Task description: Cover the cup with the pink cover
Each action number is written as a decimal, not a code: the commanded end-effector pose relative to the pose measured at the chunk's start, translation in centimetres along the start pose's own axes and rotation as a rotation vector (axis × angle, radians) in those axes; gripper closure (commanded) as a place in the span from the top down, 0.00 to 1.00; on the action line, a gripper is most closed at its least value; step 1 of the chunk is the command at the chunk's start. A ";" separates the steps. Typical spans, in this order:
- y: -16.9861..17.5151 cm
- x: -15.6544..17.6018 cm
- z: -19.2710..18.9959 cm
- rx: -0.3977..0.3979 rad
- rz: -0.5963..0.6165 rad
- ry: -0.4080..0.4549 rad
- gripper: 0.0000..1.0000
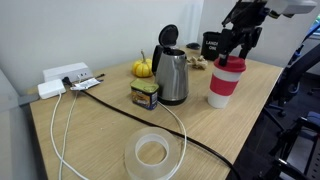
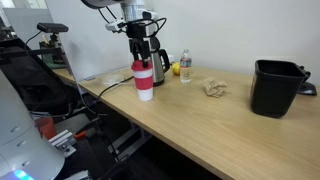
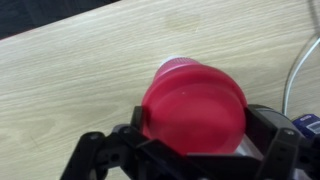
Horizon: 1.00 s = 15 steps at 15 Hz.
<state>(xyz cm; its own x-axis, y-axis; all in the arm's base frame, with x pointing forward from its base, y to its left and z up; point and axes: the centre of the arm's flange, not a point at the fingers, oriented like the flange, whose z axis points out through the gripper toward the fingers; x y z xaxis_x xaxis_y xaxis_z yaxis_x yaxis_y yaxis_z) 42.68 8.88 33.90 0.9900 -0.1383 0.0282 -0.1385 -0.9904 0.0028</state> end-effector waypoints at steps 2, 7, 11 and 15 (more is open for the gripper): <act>0.6 -0.4 -1.1 -0.001 -0.010 0.022 1.00; 0.8 -1.3 -3.4 -0.001 -0.005 0.037 1.00; 1.2 -2.7 -5.1 0.009 -0.011 0.026 1.00; 2.5 -4.2 -6.7 0.045 -0.055 0.061 1.00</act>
<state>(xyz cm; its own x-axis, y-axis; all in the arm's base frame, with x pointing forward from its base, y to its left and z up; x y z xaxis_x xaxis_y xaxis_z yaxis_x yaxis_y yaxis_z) 39.85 8.27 39.62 0.9898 -0.1190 0.0787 -0.1191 -0.9929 -0.0032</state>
